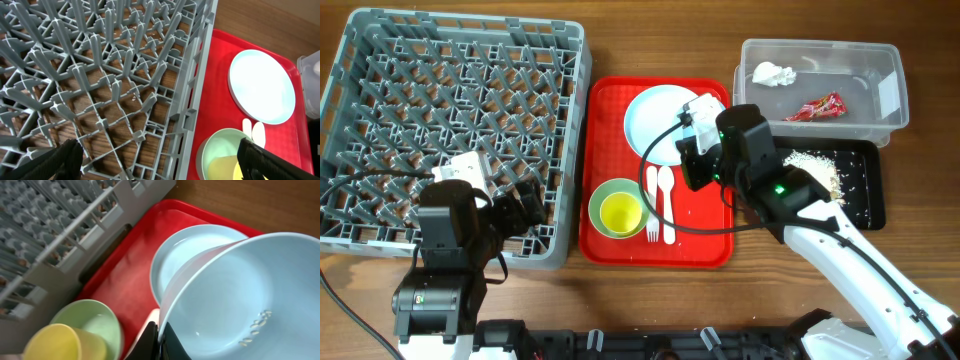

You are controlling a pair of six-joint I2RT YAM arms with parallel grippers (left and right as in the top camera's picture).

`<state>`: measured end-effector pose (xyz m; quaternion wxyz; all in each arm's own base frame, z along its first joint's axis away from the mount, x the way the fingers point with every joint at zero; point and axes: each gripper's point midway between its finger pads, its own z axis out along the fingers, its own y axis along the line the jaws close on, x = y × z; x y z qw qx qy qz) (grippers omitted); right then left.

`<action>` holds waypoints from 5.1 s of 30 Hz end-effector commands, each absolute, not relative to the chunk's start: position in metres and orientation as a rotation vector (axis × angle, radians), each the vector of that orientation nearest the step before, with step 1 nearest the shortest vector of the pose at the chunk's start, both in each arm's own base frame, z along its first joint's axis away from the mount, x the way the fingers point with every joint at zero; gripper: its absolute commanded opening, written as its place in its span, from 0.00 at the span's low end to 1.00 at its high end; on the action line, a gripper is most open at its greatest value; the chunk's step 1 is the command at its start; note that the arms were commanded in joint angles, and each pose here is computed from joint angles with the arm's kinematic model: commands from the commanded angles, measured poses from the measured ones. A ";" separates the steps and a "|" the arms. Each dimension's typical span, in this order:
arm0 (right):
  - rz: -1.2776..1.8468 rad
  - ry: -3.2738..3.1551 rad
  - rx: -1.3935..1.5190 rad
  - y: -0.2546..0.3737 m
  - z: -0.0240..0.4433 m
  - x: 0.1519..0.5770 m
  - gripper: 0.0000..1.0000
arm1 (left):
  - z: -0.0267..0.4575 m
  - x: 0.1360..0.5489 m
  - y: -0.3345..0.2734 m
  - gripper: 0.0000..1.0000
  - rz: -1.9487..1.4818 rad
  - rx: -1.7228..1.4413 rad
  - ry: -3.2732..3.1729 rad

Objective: Sort waste into correct bins and load items into the dishwasher rack
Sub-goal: 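Tip the blue bowl over the black tray to empty the food, then carry the empty blue bowl back and set it on the white plate, then grasp the yellow cup from the green bowl with the right gripper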

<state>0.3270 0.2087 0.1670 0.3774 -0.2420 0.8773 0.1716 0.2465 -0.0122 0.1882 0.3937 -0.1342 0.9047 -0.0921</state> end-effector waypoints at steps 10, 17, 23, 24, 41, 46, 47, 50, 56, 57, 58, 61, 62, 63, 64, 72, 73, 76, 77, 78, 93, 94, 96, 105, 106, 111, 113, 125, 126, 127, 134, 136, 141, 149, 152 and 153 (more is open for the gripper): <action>0.524 2.312 -0.031 0.175 0.188 0.340 0.04 | 0.195 0.248 -0.015 1.00 -0.238 -0.304 2.283; 1.213 2.305 0.463 0.114 0.217 0.339 0.04 | 0.195 0.248 -0.015 1.00 -0.238 -0.304 2.283; 1.672 2.117 0.377 0.068 0.246 0.331 0.04 | 0.195 0.248 -0.015 1.00 -0.238 -0.304 2.283; 1.773 2.036 0.243 0.064 0.258 0.324 0.04 | 0.195 0.248 -0.015 1.00 -0.238 -0.304 2.283; 1.788 2.034 0.403 0.035 0.208 0.337 0.04 | 0.195 0.247 -0.015 1.00 -0.238 -0.304 2.283; 1.764 2.047 0.458 0.031 0.206 0.343 0.04 | 0.196 0.248 -0.015 1.00 -0.238 -0.304 2.282; 1.752 2.071 0.539 0.029 0.200 0.345 0.04 | 0.195 0.248 -0.015 1.00 -0.238 -0.304 2.282; 1.813 1.957 0.213 0.037 0.228 0.337 0.04 | 0.195 0.247 -0.015 1.00 -0.238 -0.304 2.283; 1.841 1.949 0.217 0.036 0.236 0.339 0.05 | 0.195 0.247 -0.015 1.00 -0.238 -0.304 2.283; 1.841 1.949 0.215 0.036 0.236 0.339 0.04 | 0.195 0.247 -0.015 1.00 -0.238 -0.304 2.283; 1.840 1.948 0.213 0.036 0.236 0.339 0.04 | 0.195 0.247 -0.015 1.00 -0.238 -0.304 2.283; 1.838 1.948 0.210 0.036 0.236 0.339 0.04 | 0.195 0.247 -0.015 1.00 -0.238 -0.304 2.283; 1.839 1.949 0.206 0.037 0.236 0.339 0.04 | 0.195 0.248 -0.015 1.00 -0.238 -0.304 2.283; 1.841 1.951 0.200 0.039 0.237 0.339 0.04 | 0.195 0.248 -0.015 1.00 -0.238 -0.304 2.282; 1.839 1.959 0.197 0.042 0.236 0.339 0.04 | 0.196 0.248 -0.015 1.00 -0.238 -0.304 2.282; 1.793 1.935 -0.142 0.106 0.276 0.351 0.04 | 0.195 0.248 -0.015 1.00 -0.238 -0.304 2.282; 1.761 1.891 -0.208 0.114 0.290 0.352 0.04 | 0.195 0.248 -0.015 1.00 -0.238 -0.304 2.282; 1.683 1.745 -0.364 0.137 0.323 0.350 0.04 | 0.195 0.248 -0.015 1.00 -0.238 -0.304 2.282; 1.673 1.713 -0.396 0.147 0.328 0.349 0.04 | 0.195 0.248 -0.015 1.00 -0.238 -0.304 2.283; 1.674 1.708 -0.397 0.152 0.328 0.349 0.04 | 0.195 0.248 -0.015 1.00 -0.238 -0.304 2.282; 0.993 2.055 -0.074 0.134 0.318 0.428 0.05 | 0.195 0.247 -0.015 1.00 -0.238 -0.304 2.286; 0.870 2.100 -0.089 0.132 0.313 0.429 0.05 | 0.195 0.247 -0.015 1.00 -0.238 -0.304 2.286; 0.631 2.158 -0.232 0.140 0.300 0.424 0.04 | 0.195 0.247 -0.015 1.00 -0.238 -0.304 2.286; 0.422 2.332 -0.716 0.220 0.198 0.407 0.05 | 0.195 0.247 -0.015 0.99 -0.238 -0.304 2.286; 0.425 2.359 -0.731 0.225 0.185 0.408 0.05 | 0.195 0.247 -0.015 1.00 -0.238 -0.305 2.286; 0.446 2.548 -0.730 0.242 0.109 0.404 0.05 | 0.195 0.247 -0.015 1.00 -0.238 -0.304 2.286; 0.451 2.598 -0.697 0.242 0.091 0.405 0.05 | 0.195 0.247 -0.015 1.00 -0.237 -0.304 2.286; 0.500 2.672 -0.557 0.235 0.131 0.384 0.36 | 0.195 0.247 -0.015 1.00 -0.238 -0.304 2.286; 0.510 2.665 -0.528 0.232 0.144 0.379 0.38 | 0.195 0.247 -0.015 1.00 -0.238 -0.304 2.286; 0.521 2.667 -0.492 0.230 0.155 0.373 0.39 | 0.195 0.247 -0.015 1.00 -0.238 -0.304 2.286; 0.516 2.888 -0.302 0.209 0.156 0.323 0.37 | 0.195 0.247 -0.015 1.00 -0.238 -0.304 2.286; 0.505 2.947 -0.257 0.204 0.152 0.312 0.35 | 0.195 0.247 -0.015 1.00 -0.239 -0.305 2.284; 0.770 2.934 -0.476 0.234 0.162 0.288 0.36 | 0.196 0.248 -0.015 1.00 -0.241 -0.308 2.278; 0.568 3.026 -0.486 0.258 0.128 0.251 0.33 | 0.195 0.247 -0.015 1.00 -0.241 -0.309 2.283; 0.530 3.000 -0.521 0.272 0.112 0.243 0.32 | 0.194 0.247 -0.015 1.00 -0.241 -0.310 2.288; 0.521 2.990 -0.513 0.276 0.105 0.241 0.31 | 0.194 0.246 -0.015 1.00 -0.240 -0.310 2.290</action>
